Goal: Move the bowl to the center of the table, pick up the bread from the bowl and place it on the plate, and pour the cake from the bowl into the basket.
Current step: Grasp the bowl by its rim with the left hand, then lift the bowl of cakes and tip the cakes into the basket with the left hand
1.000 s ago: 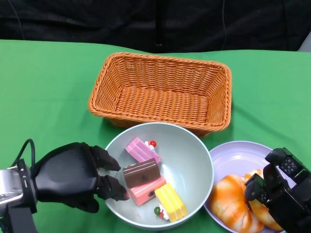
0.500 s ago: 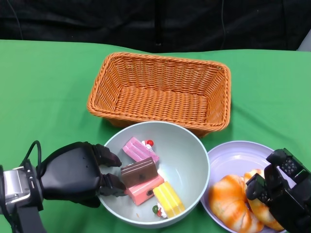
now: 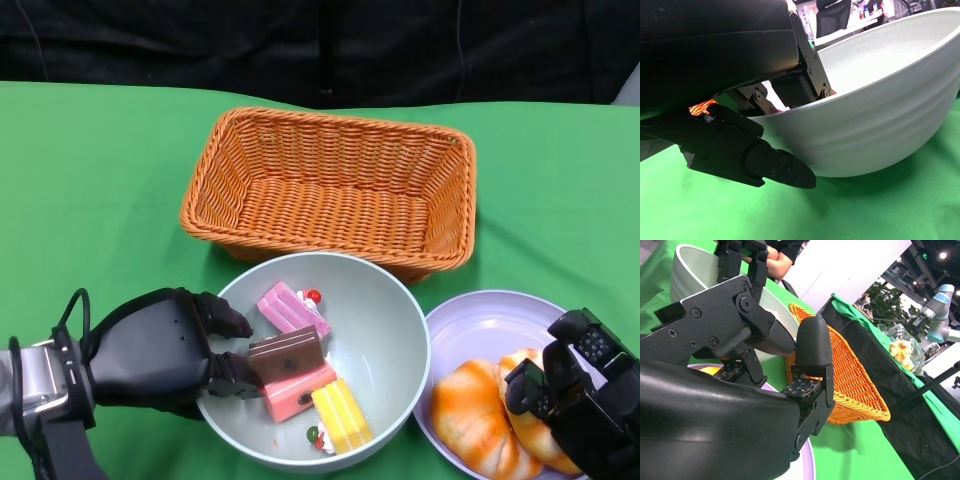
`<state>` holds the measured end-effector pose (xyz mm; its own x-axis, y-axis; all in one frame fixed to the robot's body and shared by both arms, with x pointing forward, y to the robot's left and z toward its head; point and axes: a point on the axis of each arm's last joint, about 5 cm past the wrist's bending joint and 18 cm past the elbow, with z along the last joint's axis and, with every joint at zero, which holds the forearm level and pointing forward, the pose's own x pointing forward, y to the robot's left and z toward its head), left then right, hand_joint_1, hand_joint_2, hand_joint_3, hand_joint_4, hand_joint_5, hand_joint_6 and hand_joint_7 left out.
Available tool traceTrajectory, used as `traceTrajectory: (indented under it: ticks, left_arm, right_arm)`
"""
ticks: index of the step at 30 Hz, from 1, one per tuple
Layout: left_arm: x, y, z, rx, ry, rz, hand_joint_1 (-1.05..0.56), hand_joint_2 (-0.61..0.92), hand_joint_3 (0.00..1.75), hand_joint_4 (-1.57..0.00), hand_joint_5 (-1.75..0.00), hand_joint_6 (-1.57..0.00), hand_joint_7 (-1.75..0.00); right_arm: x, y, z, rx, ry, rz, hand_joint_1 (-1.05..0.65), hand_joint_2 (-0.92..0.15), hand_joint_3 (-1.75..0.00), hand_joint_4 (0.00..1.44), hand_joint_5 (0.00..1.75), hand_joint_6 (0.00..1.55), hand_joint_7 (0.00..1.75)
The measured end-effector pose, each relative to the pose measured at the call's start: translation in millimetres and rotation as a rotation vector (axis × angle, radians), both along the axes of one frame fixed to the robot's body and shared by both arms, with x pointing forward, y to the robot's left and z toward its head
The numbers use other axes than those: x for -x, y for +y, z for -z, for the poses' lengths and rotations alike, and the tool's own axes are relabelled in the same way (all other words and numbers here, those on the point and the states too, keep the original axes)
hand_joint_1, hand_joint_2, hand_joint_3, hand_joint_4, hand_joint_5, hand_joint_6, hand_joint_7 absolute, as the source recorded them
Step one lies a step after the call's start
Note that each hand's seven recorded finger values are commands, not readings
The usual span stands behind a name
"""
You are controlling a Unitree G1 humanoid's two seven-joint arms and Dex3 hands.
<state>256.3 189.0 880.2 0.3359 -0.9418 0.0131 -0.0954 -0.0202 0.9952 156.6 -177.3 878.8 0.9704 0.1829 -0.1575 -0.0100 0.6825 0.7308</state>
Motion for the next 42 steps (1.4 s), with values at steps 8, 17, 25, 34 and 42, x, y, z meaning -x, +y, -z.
traceTrajectory:
  ticks: [8, 17, 25, 34, 42]
  left_arm:
    - [0.5, 0.3, 3.9, -0.002, 0.006, 0.01, -0.48, 0.85, 0.0, -1.05, -0.07, -1.12, -0.05]
    - [-2.5, -1.7, -0.9, 0.006, 0.038, 0.047, -0.5, 0.77, 0.0, -1.16, -0.06, -1.26, -0.04]
    - [-4.4, -1.4, -1.4, -0.015, 0.06, 0.048, -0.48, 0.8, 0.0, -1.13, -0.8, -1.26, -0.01]
    - [-6.7, -9.0, 10.6, 0.088, 0.007, 0.067, -0.25, 0.84, 0.02, -0.92, -1.74, -0.87, -1.46]
    - [4.7, -9.1, 13.2, 0.227, 0.014, 0.063, -0.36, 0.69, 0.0, -0.86, -1.75, -1.07, -0.75]
  right_arm:
    - [-0.8, 0.2, 0.3, 0.008, 0.001, 0.002, -0.13, -0.67, -1.14, 0.85, 1.75, 0.64, 1.72]
    - [-0.7, 0.4, 0.2, 0.006, 0.001, 0.004, -0.13, -0.68, -1.13, 0.84, 1.75, 0.62, 1.74]
    - [-0.5, 0.3, -0.3, 0.006, 0.001, 0.009, -0.13, -0.7, -1.1, 0.84, 1.75, 0.62, 1.72]
    - [-0.2, 1.5, -2.3, -0.003, 0.007, 0.037, -0.13, -0.7, -1.07, 0.84, 1.75, 0.66, 1.67]
    - [-0.2, 1.3, -2.3, -0.003, 0.014, 0.04, -0.14, -0.71, -1.06, 0.84, 1.75, 0.66, 1.67]
